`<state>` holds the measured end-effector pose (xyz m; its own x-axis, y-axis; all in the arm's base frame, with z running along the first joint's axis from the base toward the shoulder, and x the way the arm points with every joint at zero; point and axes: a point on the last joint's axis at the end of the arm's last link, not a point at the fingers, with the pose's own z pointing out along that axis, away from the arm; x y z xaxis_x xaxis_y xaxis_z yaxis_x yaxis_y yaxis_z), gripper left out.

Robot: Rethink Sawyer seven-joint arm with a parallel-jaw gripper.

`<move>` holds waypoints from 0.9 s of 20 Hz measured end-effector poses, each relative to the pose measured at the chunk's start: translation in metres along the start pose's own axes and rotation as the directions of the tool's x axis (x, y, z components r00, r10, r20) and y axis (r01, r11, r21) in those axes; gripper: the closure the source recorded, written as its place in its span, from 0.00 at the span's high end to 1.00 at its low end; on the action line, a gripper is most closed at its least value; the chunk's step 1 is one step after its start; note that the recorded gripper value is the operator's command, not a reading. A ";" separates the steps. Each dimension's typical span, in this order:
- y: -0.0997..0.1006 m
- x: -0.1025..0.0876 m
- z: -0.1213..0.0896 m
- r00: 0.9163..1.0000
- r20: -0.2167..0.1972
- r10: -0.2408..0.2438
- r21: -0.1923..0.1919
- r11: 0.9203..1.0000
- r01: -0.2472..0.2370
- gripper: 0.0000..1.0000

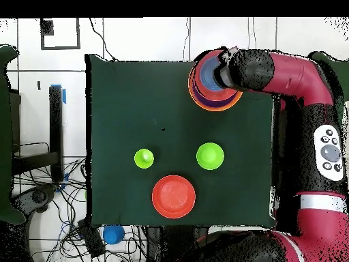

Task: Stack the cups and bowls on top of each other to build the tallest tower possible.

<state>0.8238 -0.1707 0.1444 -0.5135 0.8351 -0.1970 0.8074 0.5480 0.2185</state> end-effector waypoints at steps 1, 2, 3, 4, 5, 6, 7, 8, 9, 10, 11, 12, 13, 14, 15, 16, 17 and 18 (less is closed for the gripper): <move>0.001 0.000 -0.001 1.000 0.001 0.000 -0.001 1.000 0.000 1.00; 0.002 0.000 -0.003 1.000 0.002 0.000 -0.003 1.000 0.000 1.00; 0.003 0.000 -0.004 1.000 0.004 0.000 -0.003 1.000 0.000 1.00; 0.004 -0.001 -0.006 1.000 0.006 0.000 -0.005 1.000 0.000 1.00; 0.006 -0.001 -0.011 1.000 0.009 -0.001 -0.006 1.000 0.001 1.00; 0.007 0.000 -0.014 1.000 0.010 -0.001 -0.006 1.000 0.001 1.00; 0.007 0.001 -0.015 1.000 0.010 -0.002 -0.006 1.000 0.002 1.00; 0.008 0.001 -0.017 1.000 0.010 -0.002 -0.005 1.000 0.003 1.00; 0.009 0.002 -0.019 1.000 0.010 -0.003 -0.004 1.000 0.003 1.00; 0.009 0.003 -0.021 1.000 0.010 -0.003 -0.004 1.000 0.004 1.00; 0.010 0.005 -0.023 1.000 0.009 -0.004 -0.003 1.000 0.004 1.00; 0.012 0.008 -0.025 1.000 0.006 -0.005 -0.002 1.000 0.005 1.00; 0.012 0.011 -0.027 1.000 0.003 -0.005 -0.001 1.000 0.005 1.00; 0.013 0.014 -0.028 1.000 0.000 -0.007 0.003 1.000 0.007 1.00; 0.014 0.017 -0.029 1.000 -0.002 -0.009 0.006 1.000 0.009 1.00; 0.014 0.021 -0.030 1.000 -0.002 -0.014 0.012 1.000 0.014 1.00; 0.015 0.024 -0.031 1.000 -0.002 -0.019 0.016 1.000 0.019 1.00; 0.016 0.027 -0.031 1.000 -0.002 -0.023 0.019 1.000 0.023 1.00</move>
<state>0.8143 -0.1379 0.1721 -0.5328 0.8222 -0.2000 0.8006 0.5664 0.1954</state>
